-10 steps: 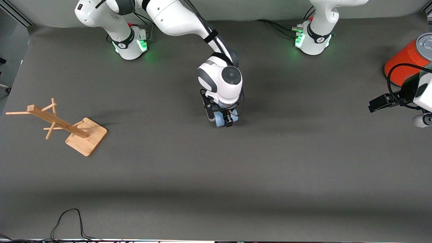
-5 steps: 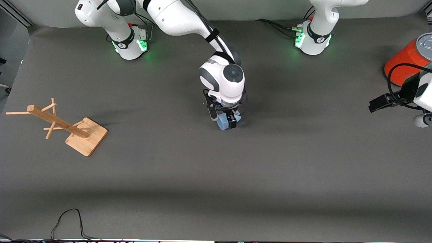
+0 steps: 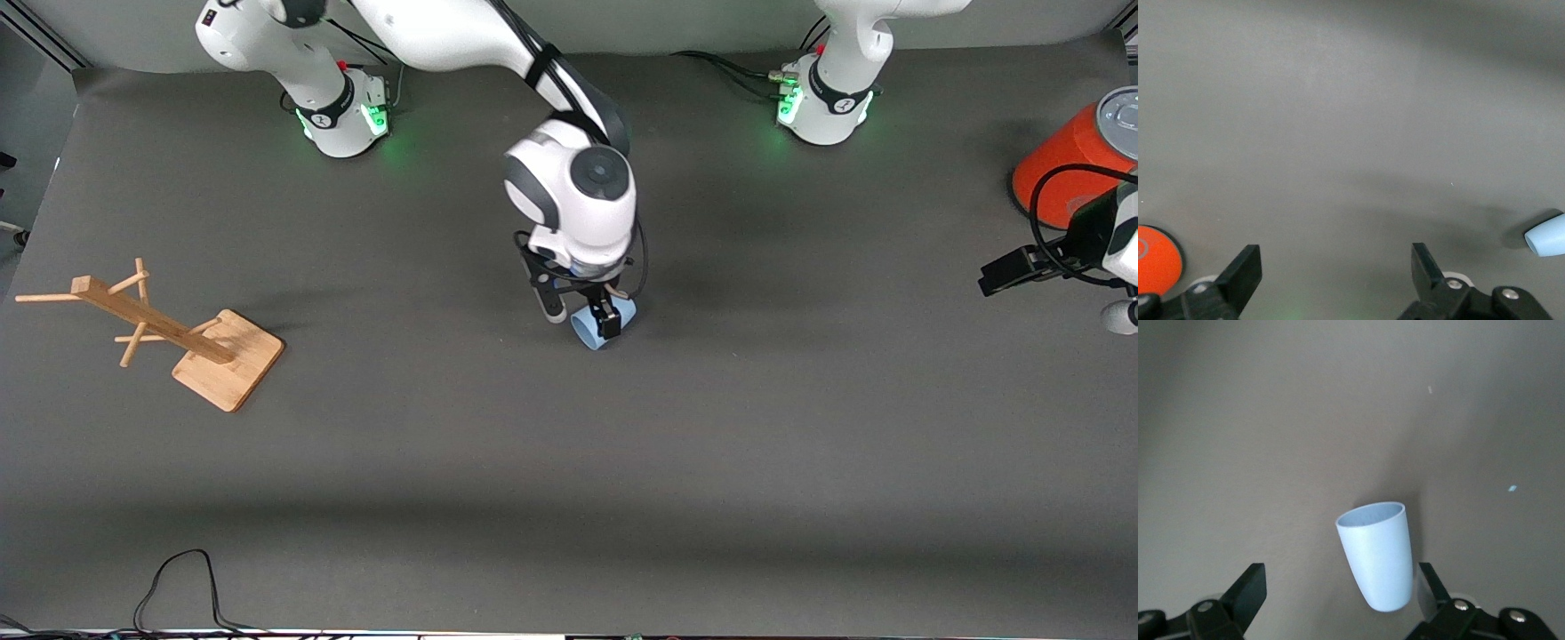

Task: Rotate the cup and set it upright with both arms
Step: 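Lower the cup onto its side and open the right gripper, then withdraw the right gripper while the left gripper reaches toward the cup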

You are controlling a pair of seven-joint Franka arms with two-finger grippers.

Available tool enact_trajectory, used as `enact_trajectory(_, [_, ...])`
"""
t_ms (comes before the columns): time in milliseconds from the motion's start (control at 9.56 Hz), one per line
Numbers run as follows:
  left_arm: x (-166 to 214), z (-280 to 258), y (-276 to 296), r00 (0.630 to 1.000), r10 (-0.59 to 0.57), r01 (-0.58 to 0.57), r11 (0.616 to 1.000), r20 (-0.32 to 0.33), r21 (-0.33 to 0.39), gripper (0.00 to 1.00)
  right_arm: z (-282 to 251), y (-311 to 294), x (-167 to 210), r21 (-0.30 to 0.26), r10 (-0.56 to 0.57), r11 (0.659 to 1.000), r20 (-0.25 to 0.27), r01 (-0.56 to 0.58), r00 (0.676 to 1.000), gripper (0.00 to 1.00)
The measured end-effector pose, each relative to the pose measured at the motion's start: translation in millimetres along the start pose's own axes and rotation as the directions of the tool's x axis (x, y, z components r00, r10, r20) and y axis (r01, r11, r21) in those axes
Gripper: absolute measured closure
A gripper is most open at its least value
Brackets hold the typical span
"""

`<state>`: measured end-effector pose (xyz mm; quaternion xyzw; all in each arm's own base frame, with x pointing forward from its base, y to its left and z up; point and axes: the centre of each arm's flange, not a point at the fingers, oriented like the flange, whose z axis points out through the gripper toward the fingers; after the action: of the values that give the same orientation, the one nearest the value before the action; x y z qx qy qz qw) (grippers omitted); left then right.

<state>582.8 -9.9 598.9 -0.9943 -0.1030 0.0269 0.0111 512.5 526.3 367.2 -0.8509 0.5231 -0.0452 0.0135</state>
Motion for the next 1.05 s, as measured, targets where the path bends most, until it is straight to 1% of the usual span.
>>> enact_trajectory(105, [0.0,-0.7,-0.7,1.000,-0.002,0.002,1.000,-0.001,0.000,0.00,-34.0,-3.2,28.7,0.003,-0.067,0.998,0.015,0.067,0.998,0.00])
enact_trajectory(314, [-3.9,1.8,-2.5,0.999,0.007,-0.007,1.000,0.035,0.008,0.00,-94.2,-5.8,105.6,0.010,-0.191,0.982,0.036,0.191,0.981,0.00])
enact_trajectory(418, [-5.5,2.9,-3.1,0.999,0.022,-0.023,1.000,0.050,0.010,0.00,-127.7,-2.7,160.3,0.021,-0.227,0.974,0.045,0.227,0.973,0.00])
enact_trajectory(523, [-5.9,3.4,-2.9,0.998,0.034,-0.034,0.999,0.054,0.010,0.00,-151.8,3.8,210.2,0.029,-0.247,0.969,0.062,0.246,0.967,0.00])
enact_trajectory(627, [-6.6,3.5,0.3,0.998,0.044,-0.044,0.999,0.054,0.010,0.00,-171.8,15.2,258.8,0.033,-0.287,0.958,0.083,0.286,0.954,0.00])
enact_trajectory(732, [-7.4,2.8,4.0,0.997,0.051,-0.051,0.999,0.053,0.009,0.00,-184.3,25.2,293.6,0.035,-0.329,0.944,0.092,0.328,0.940,0.00])
enact_trajectory(837, [-7.8,0.2,5.9,0.997,0.054,-0.055,0.998,0.047,0.008,0.00,-190.1,31.6,315.5,0.038,-0.356,0.934,0.092,0.354,0.930,0.00])
enact_trajectory(941, [-8.2,-3.0,5.7,0.998,0.054,-0.054,0.998,0.042,0.007,0.00,-188.5,34.0,325.2,0.037,-0.384,0.924,0.090,0.382,0.919,0.00])
enact_trajectory(1046, [-9.0,-4.4,5.2,0.998,0.053,-0.054,0.999,0.046,0.008,0.00,-182.3,34.2,329.0,0.025,-0.436,0.900,0.073,0.435,0.897,0.00])
